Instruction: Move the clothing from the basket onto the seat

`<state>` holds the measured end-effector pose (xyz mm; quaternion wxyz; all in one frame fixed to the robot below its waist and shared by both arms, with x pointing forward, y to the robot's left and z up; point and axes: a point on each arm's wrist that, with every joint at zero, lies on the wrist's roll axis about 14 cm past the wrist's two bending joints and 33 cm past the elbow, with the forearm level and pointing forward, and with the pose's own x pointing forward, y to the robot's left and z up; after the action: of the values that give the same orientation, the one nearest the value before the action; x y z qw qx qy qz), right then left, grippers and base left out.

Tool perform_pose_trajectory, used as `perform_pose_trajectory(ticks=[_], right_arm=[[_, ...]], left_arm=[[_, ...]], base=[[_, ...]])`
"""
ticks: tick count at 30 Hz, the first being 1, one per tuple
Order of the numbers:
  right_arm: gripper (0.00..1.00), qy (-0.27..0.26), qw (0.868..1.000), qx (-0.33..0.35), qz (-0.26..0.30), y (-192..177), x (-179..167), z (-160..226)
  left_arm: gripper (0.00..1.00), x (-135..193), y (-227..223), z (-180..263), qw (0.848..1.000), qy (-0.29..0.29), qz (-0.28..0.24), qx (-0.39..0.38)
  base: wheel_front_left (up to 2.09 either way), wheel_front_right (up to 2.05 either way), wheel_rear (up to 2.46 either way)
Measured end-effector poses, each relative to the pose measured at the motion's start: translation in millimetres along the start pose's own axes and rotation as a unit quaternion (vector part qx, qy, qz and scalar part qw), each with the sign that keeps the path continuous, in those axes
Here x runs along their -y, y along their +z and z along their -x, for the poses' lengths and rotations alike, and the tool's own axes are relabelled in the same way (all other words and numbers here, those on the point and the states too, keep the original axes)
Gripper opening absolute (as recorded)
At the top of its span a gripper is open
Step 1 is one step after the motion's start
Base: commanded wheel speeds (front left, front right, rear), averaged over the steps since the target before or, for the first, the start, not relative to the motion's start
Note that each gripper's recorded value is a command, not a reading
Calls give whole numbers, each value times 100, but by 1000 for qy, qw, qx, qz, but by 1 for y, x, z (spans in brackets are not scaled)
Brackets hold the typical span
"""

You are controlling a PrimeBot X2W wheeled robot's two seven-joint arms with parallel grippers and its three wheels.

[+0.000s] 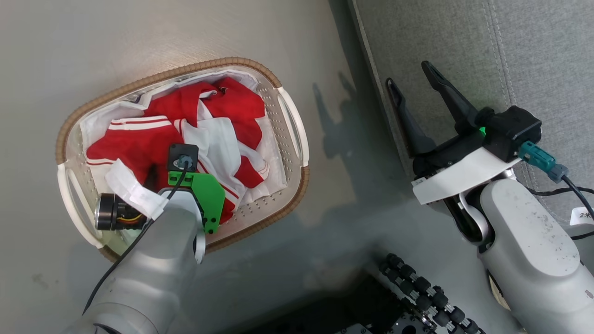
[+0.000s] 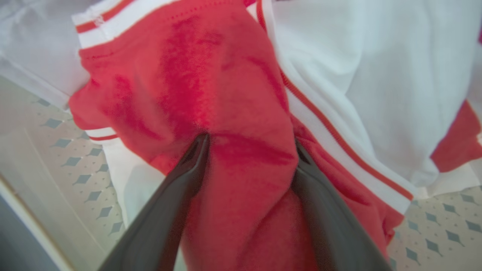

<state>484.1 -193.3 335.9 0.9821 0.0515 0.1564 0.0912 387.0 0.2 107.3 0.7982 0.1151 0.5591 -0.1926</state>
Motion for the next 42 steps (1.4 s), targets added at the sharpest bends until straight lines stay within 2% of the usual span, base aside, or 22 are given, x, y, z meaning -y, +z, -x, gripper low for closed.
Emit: perform_pose_trajectory(ticks=[9,10,11,17,33,37,42], right_arm=[[100,4,1000,-10,-8,-11,-3,-3],[100,5,1000,-10,-9,-11,-5,-3],[100,6,1000,-9,-9,-10,-6,-3],[100,3,1000,-8,-11,-4,-6,5],[100,17,1000,15,-9,26,-33,48],[100,23,999,23,-10,33,-43,64],[100,32,999,35,-10,40,-57,80]], left_arm=[[100,-2,-5,-10,1000,1,-8,-6],[36,-3,-5,-9,1000,0,-8,-6],[0,-2,-5,-8,1000,-2,-9,-3],[0,-1,5,6,999,-14,9,51],[0,3,-2,83,991,-31,62,115],[0,1,27,112,979,-24,107,174],[0,-6,47,148,961,-22,133,243]], base=[[0,0,0],[0,0,0],[0,0,0],[0,0,0],[0,0,0],[0,0,0],[0,0,0]])
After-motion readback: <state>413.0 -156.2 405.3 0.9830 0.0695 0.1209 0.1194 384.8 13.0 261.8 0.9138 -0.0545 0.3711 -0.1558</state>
